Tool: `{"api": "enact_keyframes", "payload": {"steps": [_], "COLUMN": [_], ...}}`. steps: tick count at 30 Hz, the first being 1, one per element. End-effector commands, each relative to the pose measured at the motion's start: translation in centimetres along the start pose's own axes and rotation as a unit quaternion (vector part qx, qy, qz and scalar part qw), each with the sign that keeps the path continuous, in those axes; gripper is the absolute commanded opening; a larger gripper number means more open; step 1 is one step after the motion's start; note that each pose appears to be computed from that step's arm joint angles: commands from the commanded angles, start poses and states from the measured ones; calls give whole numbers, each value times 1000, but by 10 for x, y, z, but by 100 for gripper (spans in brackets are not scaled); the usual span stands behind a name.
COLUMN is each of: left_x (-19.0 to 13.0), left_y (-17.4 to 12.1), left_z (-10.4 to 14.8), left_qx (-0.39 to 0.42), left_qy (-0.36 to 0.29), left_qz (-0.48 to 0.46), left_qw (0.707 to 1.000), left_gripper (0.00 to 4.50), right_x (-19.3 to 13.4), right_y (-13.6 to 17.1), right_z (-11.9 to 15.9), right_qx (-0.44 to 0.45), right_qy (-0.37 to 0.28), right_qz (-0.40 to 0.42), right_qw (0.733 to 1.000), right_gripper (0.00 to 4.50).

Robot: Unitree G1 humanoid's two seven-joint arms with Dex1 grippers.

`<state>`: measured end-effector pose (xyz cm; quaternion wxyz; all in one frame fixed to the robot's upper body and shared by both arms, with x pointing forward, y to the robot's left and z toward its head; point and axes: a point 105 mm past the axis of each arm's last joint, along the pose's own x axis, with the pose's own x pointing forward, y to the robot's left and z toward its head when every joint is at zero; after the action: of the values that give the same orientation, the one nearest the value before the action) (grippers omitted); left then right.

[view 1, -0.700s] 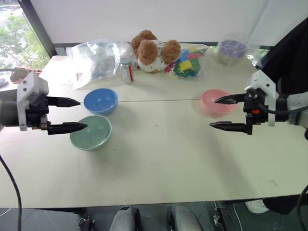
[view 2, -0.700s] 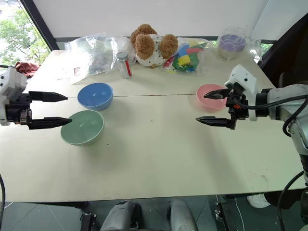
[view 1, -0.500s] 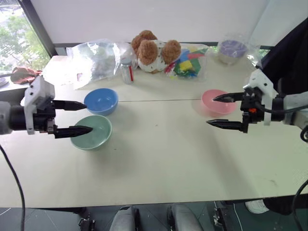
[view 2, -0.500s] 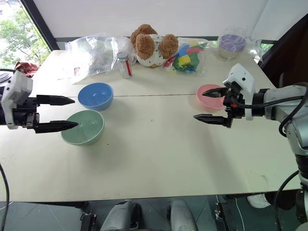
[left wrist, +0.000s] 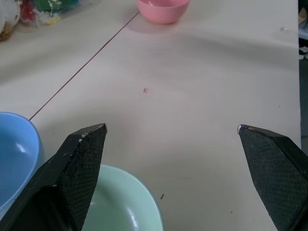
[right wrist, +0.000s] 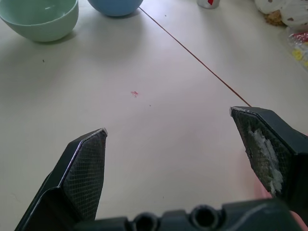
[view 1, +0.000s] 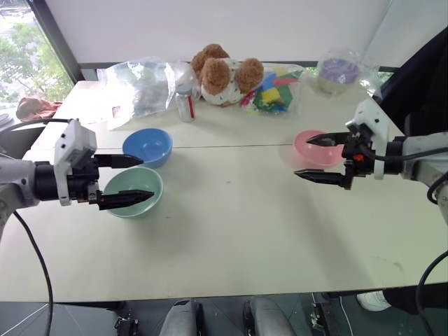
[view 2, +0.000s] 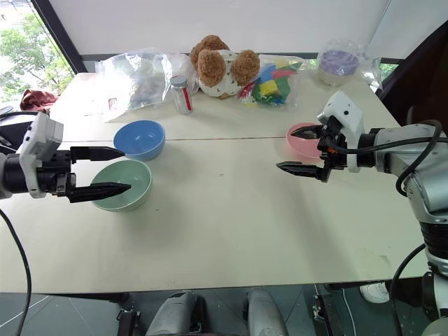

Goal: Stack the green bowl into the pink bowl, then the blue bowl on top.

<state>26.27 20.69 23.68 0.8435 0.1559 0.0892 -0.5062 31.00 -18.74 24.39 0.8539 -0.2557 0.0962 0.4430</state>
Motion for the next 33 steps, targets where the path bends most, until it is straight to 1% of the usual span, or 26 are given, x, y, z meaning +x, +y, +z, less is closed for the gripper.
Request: {"api": "enact_keyframes", "payload": {"steps": [1,6,9,12,15,17,22,23,24,26,30,31,33], "left_x": [-1,3,8,14,20,21,20,18,18,17,16,15,15], "left_y": [1,1,5,8,7,6,3,3,2,0,0,0,0], "left_z": [15,13,19,16,15,15,14,13,12,12,11,11,12], "left_qx": [36,39,31,35,40,44,48,48,48,47,46,46,45], "left_qy": [-17,-15,-35,-29,-28,-28,-26,-25,-24,-23,-22,-22,-24], "left_qz": [12,7,6,2,-2,-1,6,10,12,14,21,22,22], "left_qw": [999,999,999,999,999,999,998,998,999,999,998,998,998], "left_gripper": [450,450,450,450,450,450,450,450,450,450,450,450,450], "right_x": [-6,-4,7,27,43,52,65,68,70,72,74,74,73], "right_y": [-9,-20,-38,-62,-78,-85,-85,-84,-83,-84,-86,-86,-85], "right_z": [5,-11,-31,-48,-64,-80,-99,-101,-102,-100,-86,-84,-75], "right_qx": [-15,7,31,19,13,16,31,34,34,29,12,5,-23], "right_qy": [-1,22,51,83,113,139,167,170,172,171,155,155,148], "right_qz": [-24,-54,-78,-100,-100,-98,-71,-64,-58,-56,-43,-42,-29], "right_qw": [1000,998,995,991,989,985,983,983,983,983,987,987,988], "right_gripper": [447,447,447,447,447,447,447,396,364,265,43,6,6]}}
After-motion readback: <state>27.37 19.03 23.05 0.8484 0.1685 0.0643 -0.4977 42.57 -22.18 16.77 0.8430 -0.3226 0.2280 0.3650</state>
